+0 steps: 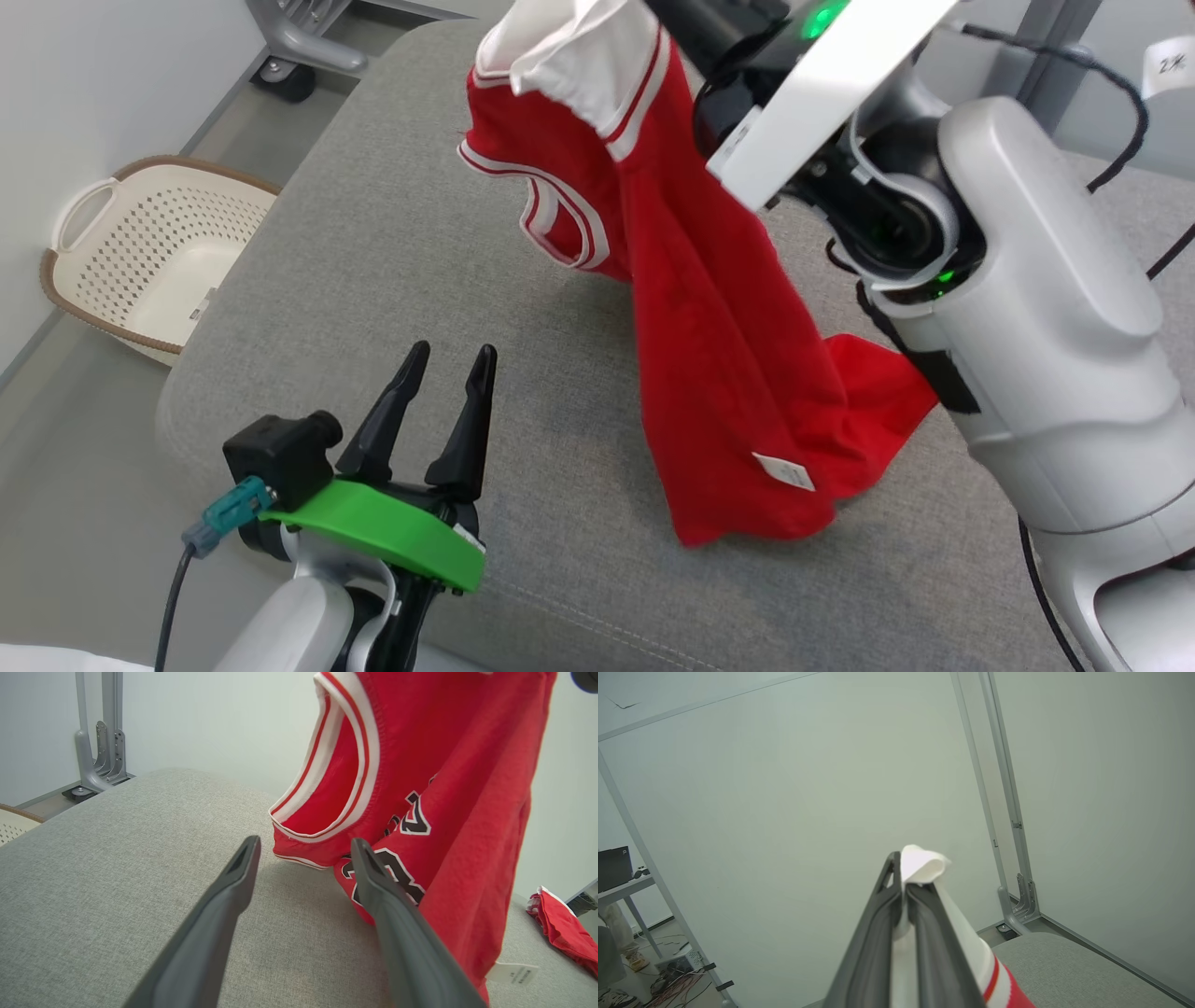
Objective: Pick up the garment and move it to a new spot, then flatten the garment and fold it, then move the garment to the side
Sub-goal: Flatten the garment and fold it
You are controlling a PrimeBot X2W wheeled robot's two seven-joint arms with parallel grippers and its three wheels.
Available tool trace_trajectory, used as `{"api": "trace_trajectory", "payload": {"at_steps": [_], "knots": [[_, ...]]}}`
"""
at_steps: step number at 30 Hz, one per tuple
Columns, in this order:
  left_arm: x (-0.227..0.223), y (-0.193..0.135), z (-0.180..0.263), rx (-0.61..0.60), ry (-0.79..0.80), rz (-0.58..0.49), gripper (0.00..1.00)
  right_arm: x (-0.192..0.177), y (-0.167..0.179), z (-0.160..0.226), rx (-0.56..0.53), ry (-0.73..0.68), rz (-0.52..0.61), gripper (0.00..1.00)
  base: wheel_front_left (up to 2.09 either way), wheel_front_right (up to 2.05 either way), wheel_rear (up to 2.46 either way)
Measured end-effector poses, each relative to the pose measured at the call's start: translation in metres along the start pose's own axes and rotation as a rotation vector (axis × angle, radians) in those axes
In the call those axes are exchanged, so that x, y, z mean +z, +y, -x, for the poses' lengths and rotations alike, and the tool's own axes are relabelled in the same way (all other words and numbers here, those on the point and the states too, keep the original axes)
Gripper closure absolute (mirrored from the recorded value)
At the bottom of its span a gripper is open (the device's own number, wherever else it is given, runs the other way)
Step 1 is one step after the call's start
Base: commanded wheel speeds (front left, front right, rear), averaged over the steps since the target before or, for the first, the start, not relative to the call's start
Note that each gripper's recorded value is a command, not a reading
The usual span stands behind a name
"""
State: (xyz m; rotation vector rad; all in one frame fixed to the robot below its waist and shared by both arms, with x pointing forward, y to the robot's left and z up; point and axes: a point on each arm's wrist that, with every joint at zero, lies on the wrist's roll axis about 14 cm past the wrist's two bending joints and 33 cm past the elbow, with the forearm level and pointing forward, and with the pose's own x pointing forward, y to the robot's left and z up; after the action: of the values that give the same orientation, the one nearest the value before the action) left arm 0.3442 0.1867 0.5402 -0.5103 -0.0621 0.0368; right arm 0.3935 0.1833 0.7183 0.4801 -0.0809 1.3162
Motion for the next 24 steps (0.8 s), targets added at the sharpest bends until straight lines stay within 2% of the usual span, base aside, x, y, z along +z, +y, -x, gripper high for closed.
{"api": "trace_trajectory", "payload": {"at_steps": [7,14,17,24], "knots": [[0.002,0.002,0.013,0.019,-0.017,0.018,0.0,0.041,-0.045,-0.002,-0.217,-0.106,-0.002,1.0,0.0,0.0,0.0],[0.002,-0.001,0.01,0.007,-0.018,0.02,0.0,0.055,-0.121,0.04,-0.484,-0.098,0.09,1.0,0.0,0.0,0.0],[0.004,-0.001,0.008,0.003,-0.028,0.022,0.0,0.045,-0.141,0.064,-0.556,-0.06,0.103,1.0,0.0,0.0,0.0],[-0.005,-0.004,0.006,-0.016,0.002,0.02,0.0,-0.004,-0.181,0.14,-0.745,0.034,0.037,1.0,0.0,0.0,0.0]]}}
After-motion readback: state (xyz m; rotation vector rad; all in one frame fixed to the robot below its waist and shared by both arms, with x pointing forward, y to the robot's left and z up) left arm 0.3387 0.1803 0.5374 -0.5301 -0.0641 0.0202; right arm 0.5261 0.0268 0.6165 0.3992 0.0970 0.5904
